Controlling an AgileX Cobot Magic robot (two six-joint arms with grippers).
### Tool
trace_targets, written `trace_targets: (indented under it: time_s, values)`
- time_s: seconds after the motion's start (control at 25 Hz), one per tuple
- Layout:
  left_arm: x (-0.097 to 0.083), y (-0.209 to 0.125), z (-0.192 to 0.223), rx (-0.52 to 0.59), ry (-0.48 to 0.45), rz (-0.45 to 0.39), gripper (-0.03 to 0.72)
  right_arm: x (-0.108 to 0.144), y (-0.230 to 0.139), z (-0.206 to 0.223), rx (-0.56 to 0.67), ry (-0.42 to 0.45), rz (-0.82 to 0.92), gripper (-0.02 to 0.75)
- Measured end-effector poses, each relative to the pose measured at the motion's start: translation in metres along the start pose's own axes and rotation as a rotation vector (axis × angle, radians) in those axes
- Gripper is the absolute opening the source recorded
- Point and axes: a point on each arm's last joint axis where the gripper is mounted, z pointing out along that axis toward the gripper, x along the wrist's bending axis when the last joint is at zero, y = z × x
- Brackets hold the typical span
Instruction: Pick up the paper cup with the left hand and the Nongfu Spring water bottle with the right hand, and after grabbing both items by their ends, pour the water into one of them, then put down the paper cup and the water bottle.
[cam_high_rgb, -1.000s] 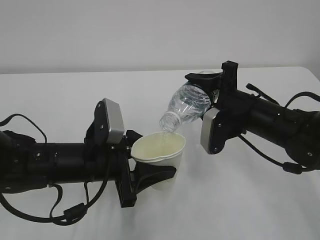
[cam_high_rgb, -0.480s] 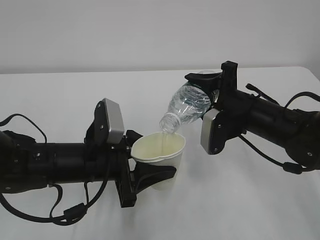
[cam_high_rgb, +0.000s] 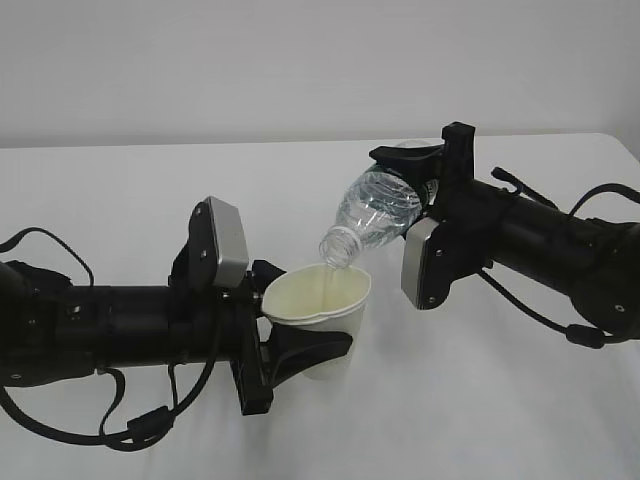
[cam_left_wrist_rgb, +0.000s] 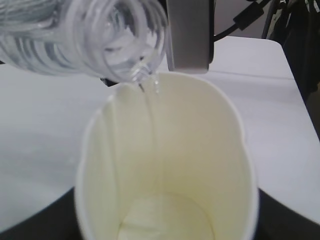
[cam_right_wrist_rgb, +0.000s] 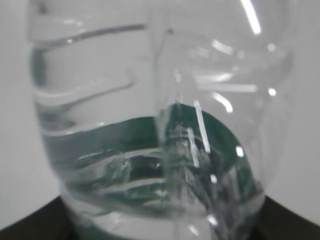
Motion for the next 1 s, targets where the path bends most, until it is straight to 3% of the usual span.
trace_targets:
  time_s: [1.0]
  values:
    - [0.0,0.0,0.0,0.0,0.0,0.0,0.421,0.0,0.0,0.0,0.0,0.0,-0.02,0.42]
